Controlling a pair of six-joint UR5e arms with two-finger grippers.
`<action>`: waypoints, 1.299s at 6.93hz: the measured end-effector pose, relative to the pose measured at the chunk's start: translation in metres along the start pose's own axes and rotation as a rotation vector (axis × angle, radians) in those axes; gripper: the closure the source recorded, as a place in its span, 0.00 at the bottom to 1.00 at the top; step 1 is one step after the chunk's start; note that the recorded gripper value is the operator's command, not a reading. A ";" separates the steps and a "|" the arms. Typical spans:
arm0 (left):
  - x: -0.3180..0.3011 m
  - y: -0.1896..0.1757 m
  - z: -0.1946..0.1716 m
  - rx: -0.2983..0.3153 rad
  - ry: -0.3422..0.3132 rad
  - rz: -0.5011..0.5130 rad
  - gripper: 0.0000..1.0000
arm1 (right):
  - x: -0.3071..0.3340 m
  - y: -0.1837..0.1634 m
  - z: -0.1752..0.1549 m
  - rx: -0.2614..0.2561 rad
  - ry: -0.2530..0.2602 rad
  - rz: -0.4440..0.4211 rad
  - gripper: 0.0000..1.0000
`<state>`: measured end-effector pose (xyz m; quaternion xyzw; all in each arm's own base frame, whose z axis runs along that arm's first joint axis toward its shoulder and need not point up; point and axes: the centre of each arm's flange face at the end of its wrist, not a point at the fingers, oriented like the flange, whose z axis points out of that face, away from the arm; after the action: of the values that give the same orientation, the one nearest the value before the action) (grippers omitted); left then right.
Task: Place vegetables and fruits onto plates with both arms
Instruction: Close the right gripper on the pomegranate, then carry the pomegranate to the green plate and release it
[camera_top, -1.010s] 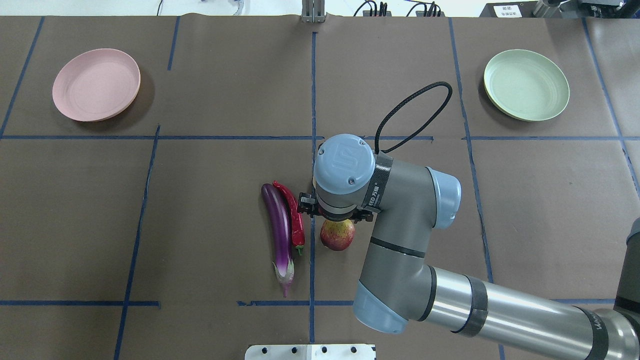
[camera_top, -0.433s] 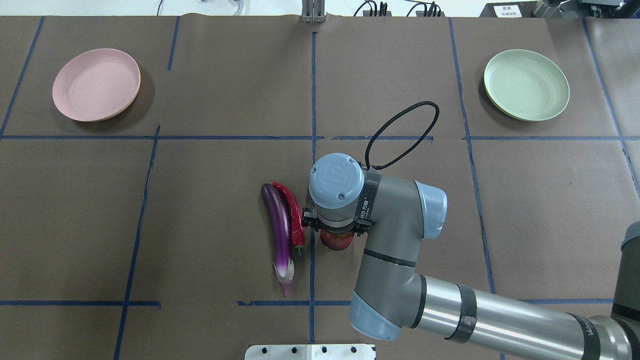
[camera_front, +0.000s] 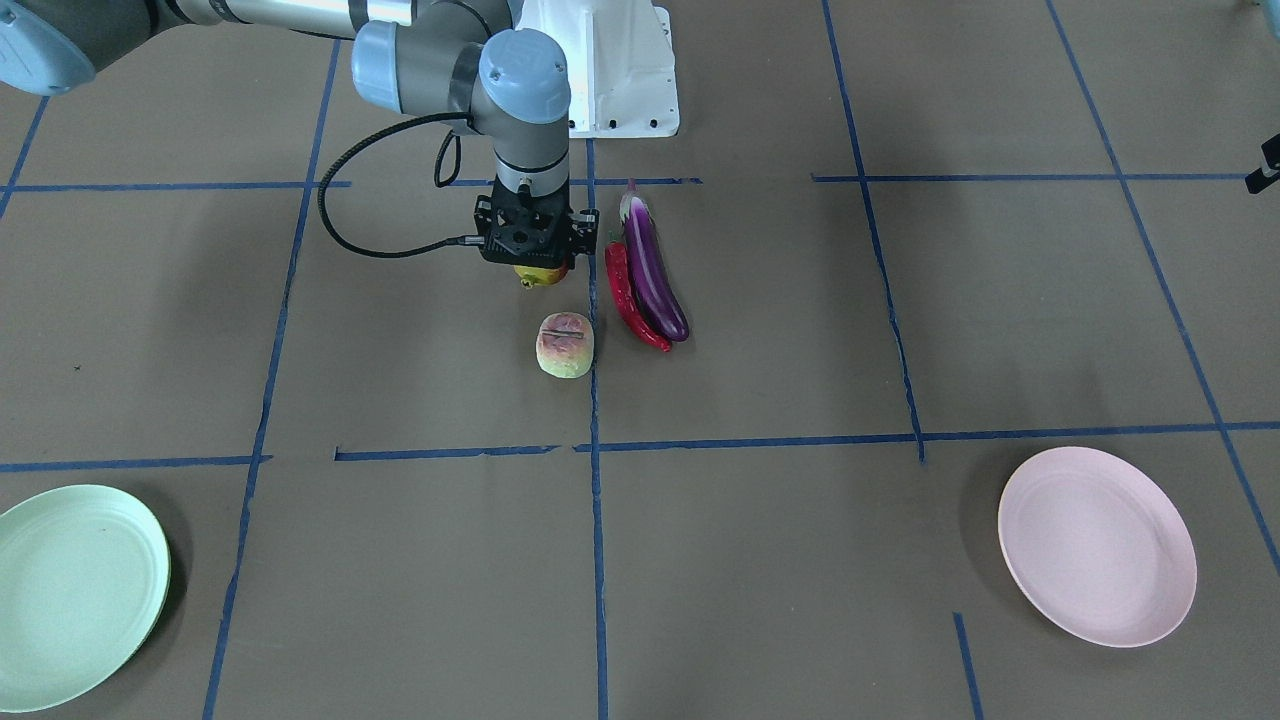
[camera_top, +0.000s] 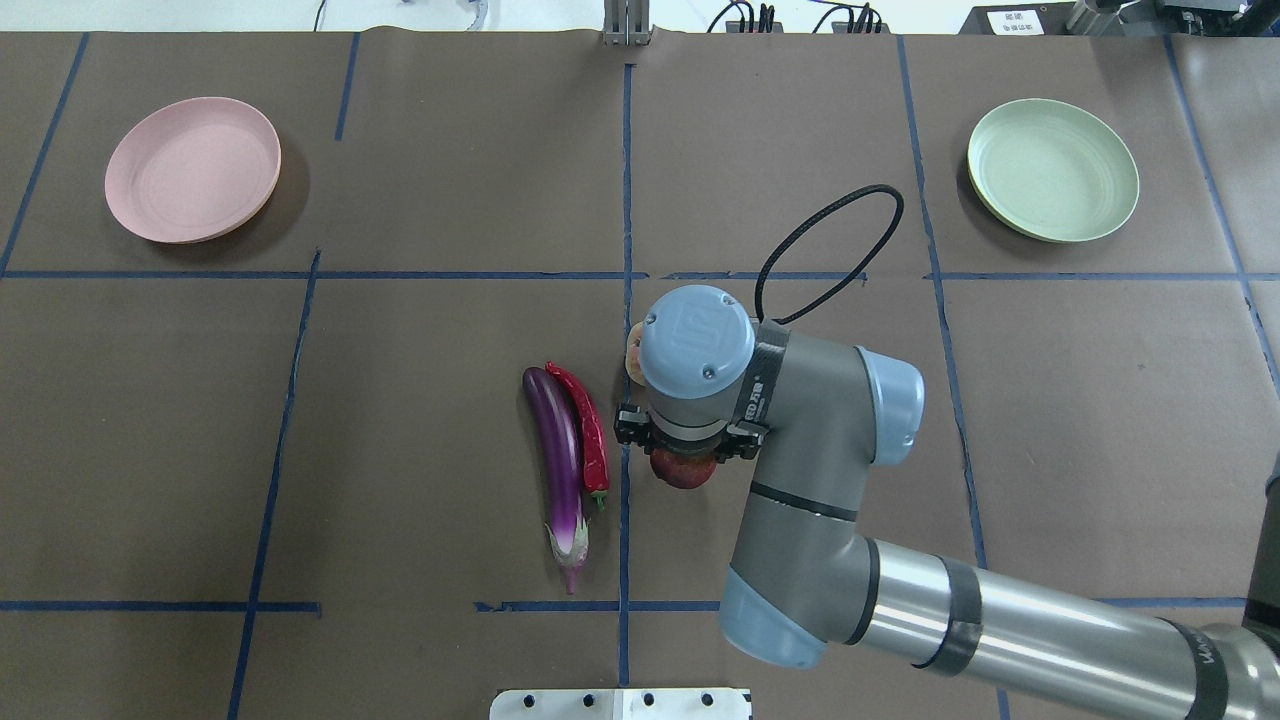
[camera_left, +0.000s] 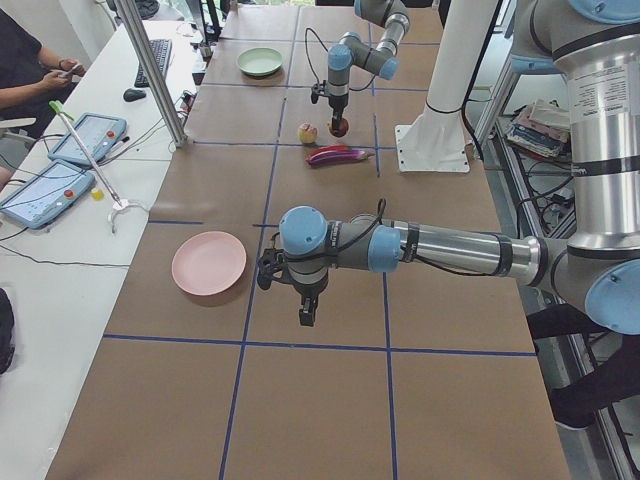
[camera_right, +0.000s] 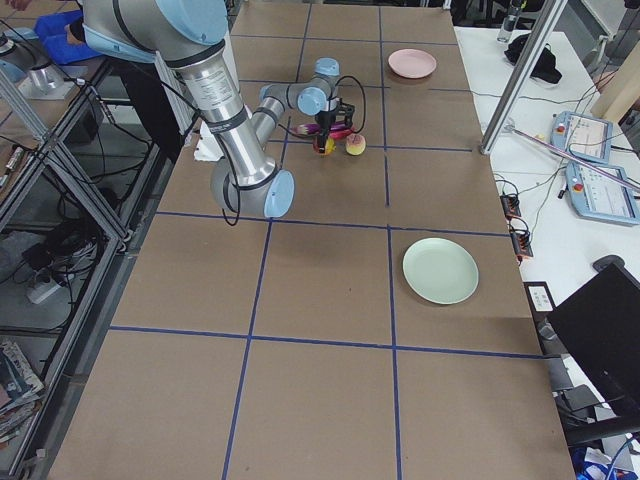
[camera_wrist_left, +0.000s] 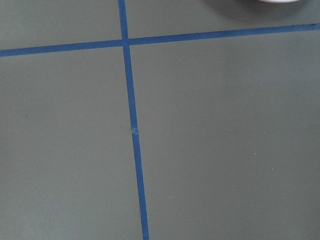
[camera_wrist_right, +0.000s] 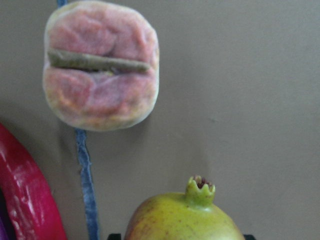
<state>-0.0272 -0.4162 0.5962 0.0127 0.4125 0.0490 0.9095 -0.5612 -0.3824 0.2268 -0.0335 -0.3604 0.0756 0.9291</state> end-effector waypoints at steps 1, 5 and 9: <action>0.000 0.000 0.001 -0.002 0.000 0.000 0.00 | 0.040 -0.021 -0.018 -0.004 -0.007 0.000 1.00; 0.011 -0.002 0.008 -0.020 0.015 0.023 0.00 | 0.202 -0.185 -0.045 0.059 0.100 -0.148 1.00; 0.015 -0.003 0.012 -0.029 0.017 0.031 0.00 | 0.356 -0.362 -0.007 0.078 0.116 -0.119 0.86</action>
<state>-0.0081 -0.4176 0.5927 0.0055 0.4191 0.0694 0.9053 -0.2546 -0.6809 0.5004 0.0200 -0.3040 0.0321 0.9519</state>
